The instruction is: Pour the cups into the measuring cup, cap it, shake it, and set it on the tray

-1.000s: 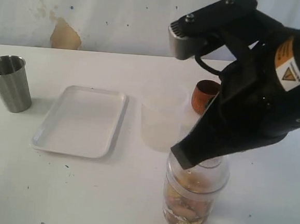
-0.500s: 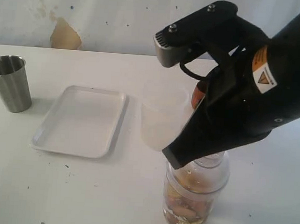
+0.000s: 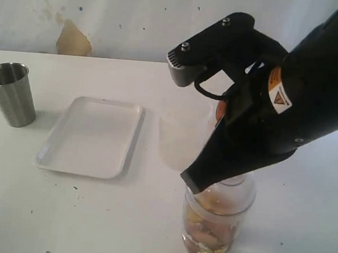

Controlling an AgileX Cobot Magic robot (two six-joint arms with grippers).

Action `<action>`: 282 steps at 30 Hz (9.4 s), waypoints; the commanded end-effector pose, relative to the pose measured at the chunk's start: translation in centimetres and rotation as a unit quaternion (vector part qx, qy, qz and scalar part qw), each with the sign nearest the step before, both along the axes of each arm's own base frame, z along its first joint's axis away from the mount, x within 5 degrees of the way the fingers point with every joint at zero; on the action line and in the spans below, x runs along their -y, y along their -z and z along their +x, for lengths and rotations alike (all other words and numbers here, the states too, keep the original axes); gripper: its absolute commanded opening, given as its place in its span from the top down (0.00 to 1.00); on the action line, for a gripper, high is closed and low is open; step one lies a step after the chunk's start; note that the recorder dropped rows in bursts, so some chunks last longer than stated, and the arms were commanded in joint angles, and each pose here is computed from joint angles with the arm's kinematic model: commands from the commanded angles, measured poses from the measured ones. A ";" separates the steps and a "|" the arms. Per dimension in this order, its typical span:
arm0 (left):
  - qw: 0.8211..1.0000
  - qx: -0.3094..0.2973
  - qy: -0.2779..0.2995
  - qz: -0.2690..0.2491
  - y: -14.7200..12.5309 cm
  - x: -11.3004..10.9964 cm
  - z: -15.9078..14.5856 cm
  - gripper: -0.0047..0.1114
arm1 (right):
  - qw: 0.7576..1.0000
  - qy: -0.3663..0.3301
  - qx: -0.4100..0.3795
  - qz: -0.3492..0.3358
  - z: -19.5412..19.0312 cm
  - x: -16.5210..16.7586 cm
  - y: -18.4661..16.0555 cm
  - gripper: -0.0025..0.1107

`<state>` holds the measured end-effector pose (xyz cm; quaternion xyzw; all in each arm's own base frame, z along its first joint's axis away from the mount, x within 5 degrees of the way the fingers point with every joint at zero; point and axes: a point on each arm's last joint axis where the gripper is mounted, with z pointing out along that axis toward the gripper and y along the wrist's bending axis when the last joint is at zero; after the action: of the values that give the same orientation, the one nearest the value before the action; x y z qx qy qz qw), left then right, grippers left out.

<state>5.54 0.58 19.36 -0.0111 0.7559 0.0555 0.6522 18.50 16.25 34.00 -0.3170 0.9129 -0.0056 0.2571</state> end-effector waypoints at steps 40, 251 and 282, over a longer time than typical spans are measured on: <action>1.000 0.000 0.002 -0.008 0.2 0.0 0.0 0.96 | 0.999 -0.024 -0.032 -0.027 0.0 -0.4 0.2 0.73; 1.000 0.000 0.002 -0.008 0.2 0.0 0.0 0.96 | 0.869 0.134 0.357 0.317 5.6 5.8 3.2 0.98; 1.000 0.000 0.002 -0.008 0.2 0.0 0.0 0.96 | 0.899 0.092 0.322 0.281 5.0 7.6 -1.0 0.98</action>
<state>5.54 0.57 19.34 -0.0123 0.7566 0.0538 0.6516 24.06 7.90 33.21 -0.0784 0.7742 0.1199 0.6165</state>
